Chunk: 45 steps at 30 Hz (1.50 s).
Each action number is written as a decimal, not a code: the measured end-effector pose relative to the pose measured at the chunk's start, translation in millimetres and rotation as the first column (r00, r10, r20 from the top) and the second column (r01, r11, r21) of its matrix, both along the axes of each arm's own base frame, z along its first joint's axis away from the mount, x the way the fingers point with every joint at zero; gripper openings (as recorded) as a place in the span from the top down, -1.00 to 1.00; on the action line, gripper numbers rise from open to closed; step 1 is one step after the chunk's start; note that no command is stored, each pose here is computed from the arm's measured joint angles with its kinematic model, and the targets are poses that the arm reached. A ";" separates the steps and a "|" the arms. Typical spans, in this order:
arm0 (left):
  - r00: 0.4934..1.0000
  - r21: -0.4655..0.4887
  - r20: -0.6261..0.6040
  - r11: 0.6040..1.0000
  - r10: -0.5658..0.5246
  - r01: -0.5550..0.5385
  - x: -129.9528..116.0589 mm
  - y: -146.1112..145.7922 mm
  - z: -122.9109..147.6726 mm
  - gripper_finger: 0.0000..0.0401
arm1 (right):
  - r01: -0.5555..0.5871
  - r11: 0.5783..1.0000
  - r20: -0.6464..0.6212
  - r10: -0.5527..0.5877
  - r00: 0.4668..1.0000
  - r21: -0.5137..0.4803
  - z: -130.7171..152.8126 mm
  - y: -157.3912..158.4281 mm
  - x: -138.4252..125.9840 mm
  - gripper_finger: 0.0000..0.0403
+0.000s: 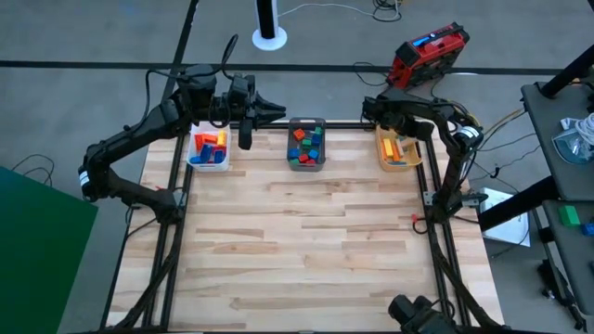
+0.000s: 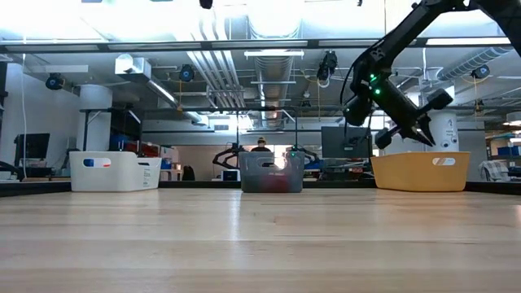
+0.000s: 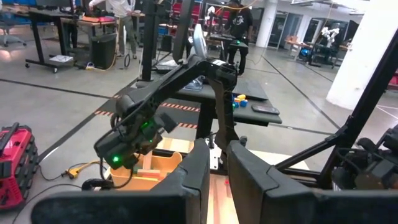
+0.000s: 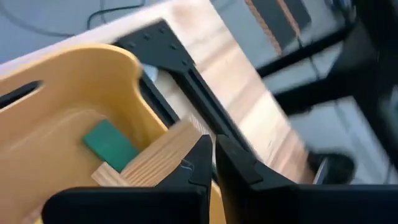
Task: Sort blocks by size
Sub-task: Adjust the brown block in the yellow bin
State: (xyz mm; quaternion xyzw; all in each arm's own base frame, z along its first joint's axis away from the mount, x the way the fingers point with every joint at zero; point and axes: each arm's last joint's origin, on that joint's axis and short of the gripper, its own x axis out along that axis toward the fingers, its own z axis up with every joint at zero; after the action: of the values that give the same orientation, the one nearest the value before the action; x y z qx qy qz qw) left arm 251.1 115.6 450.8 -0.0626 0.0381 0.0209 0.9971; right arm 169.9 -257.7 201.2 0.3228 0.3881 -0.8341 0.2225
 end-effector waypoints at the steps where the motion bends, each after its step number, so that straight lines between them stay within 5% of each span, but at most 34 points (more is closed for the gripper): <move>1: 1.000 0.000 0.000 1.000 0.000 0.000 0.1 0.0 0.0 0.82 | 0.040 0.999 0.004 -0.040 0.999 -0.021 -1.7 1.8 -0.6 0.94; 20: 1.000 -0.002 0.000 1.000 -0.026 0.026 0.1 -0.7 -0.1 0.82 | 0.220 0.969 0.005 -0.221 0.975 -0.108 -6.4 -5.8 -22.5 0.94; 45: 1.000 0.003 -0.008 1.000 -0.027 0.027 0.0 -0.8 -0.9 0.82 | 0.252 0.949 0.126 -0.231 0.965 -0.191 -13.6 -15.8 -17.5 0.94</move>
State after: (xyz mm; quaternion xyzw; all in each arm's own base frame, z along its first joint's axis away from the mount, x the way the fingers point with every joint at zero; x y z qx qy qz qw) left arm 251.0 114.8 449.8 -0.0603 0.0430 0.0079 0.9972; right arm 152.4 -273.5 187.6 0.3852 0.2457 -0.8731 0.1704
